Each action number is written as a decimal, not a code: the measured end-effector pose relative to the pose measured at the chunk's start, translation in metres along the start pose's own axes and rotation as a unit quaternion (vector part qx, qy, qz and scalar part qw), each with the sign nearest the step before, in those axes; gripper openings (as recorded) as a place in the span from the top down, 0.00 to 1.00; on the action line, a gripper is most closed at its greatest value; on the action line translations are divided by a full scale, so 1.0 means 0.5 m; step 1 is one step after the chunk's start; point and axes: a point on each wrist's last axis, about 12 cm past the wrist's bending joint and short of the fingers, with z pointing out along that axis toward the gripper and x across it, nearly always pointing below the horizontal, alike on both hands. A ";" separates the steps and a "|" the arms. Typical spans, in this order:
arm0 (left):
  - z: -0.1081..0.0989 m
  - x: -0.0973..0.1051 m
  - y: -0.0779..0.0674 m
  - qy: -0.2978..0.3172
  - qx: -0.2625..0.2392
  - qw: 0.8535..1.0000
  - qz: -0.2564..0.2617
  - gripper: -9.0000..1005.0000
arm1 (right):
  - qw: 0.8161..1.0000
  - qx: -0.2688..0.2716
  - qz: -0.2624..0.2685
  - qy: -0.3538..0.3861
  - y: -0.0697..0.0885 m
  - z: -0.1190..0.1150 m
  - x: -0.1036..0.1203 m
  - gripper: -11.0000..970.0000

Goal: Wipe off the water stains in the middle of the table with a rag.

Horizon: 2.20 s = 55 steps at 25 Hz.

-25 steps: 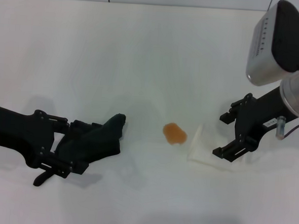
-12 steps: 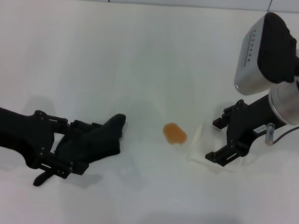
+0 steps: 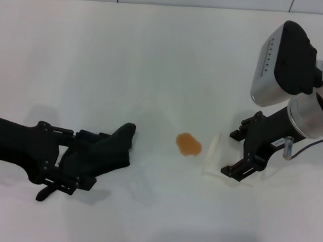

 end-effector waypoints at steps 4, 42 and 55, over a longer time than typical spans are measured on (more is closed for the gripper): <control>0.000 0.002 -0.001 0.000 0.000 1.000 0.000 0.12 | 1.000 -0.001 0.002 0.001 -0.001 0.002 0.002 0.17; 0.003 0.004 0.001 0.003 -0.004 1.000 -0.002 0.12 | 1.000 0.002 0.006 0.016 -0.005 0.006 0.013 0.23; 0.003 0.008 -0.001 0.003 -0.003 1.000 -0.001 0.12 | 1.000 0.014 0.001 0.006 -0.006 -0.015 0.004 0.29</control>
